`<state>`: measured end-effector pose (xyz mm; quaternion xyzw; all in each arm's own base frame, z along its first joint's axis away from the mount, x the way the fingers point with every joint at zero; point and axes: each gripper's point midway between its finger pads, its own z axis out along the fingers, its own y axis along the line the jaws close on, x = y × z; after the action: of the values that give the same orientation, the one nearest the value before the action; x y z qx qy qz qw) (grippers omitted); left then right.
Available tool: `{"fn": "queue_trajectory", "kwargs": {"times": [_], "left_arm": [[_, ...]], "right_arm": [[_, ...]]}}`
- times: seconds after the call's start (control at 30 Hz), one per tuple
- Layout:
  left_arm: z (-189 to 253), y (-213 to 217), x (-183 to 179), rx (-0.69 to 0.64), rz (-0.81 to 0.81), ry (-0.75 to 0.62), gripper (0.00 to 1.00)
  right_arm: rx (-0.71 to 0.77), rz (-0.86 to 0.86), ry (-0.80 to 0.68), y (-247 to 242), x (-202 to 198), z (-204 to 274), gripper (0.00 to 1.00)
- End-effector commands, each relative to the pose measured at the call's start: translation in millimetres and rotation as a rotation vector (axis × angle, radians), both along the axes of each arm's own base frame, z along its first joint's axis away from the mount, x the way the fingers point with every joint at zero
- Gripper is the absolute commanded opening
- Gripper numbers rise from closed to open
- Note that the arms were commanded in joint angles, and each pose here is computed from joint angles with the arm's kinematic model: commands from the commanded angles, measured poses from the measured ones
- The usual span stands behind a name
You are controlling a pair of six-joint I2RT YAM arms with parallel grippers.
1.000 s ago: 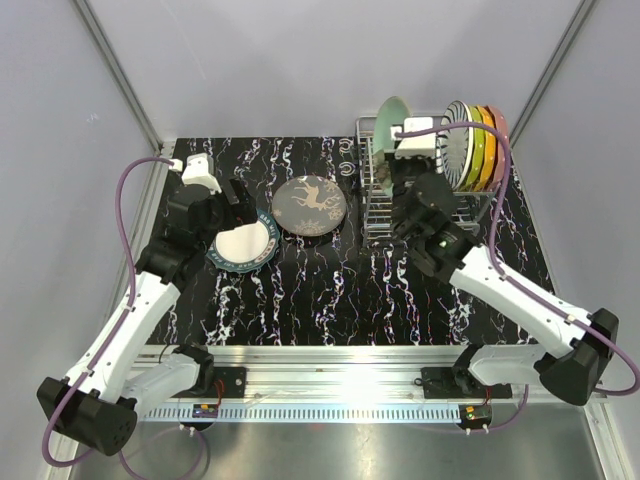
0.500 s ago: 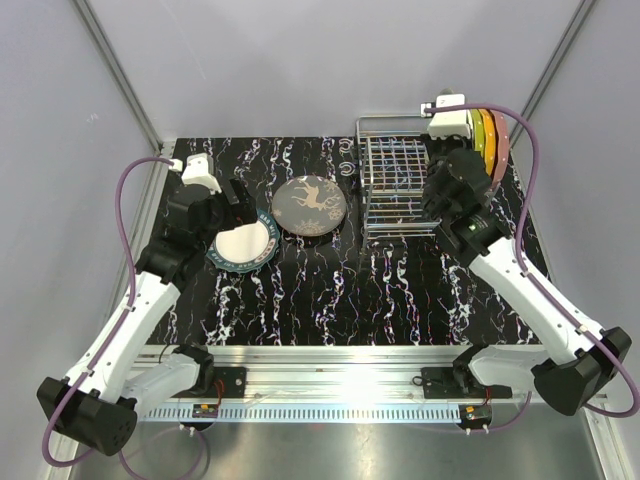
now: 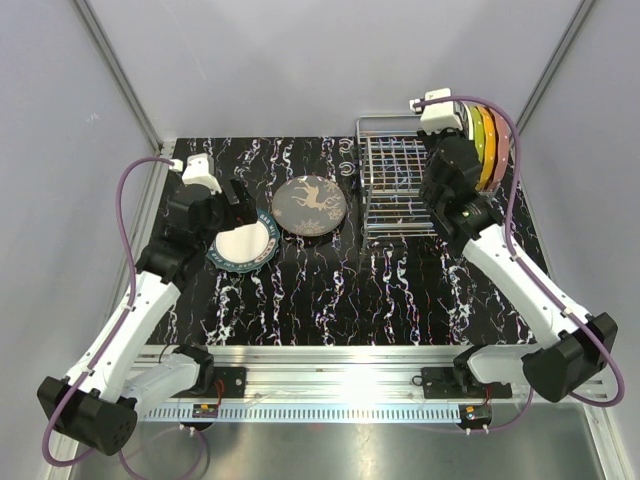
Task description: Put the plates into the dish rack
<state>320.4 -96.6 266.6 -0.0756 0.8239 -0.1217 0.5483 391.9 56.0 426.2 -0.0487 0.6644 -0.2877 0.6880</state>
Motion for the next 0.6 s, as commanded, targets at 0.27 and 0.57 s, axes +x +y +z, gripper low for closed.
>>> {"fn": "queue_trajectory", "kwargs": {"times": [0.27,0.57], "left_arm": [[24,-4,7,-0.026,-0.007,-0.063,0.99],[22,-5,7,-0.024,-0.011,-0.056,0.99]], "right_arm": [[0.049,0.025,-0.175,-12,5,47,0.00],[0.065,0.064,-0.140,-6,23,23,0.00]]}}
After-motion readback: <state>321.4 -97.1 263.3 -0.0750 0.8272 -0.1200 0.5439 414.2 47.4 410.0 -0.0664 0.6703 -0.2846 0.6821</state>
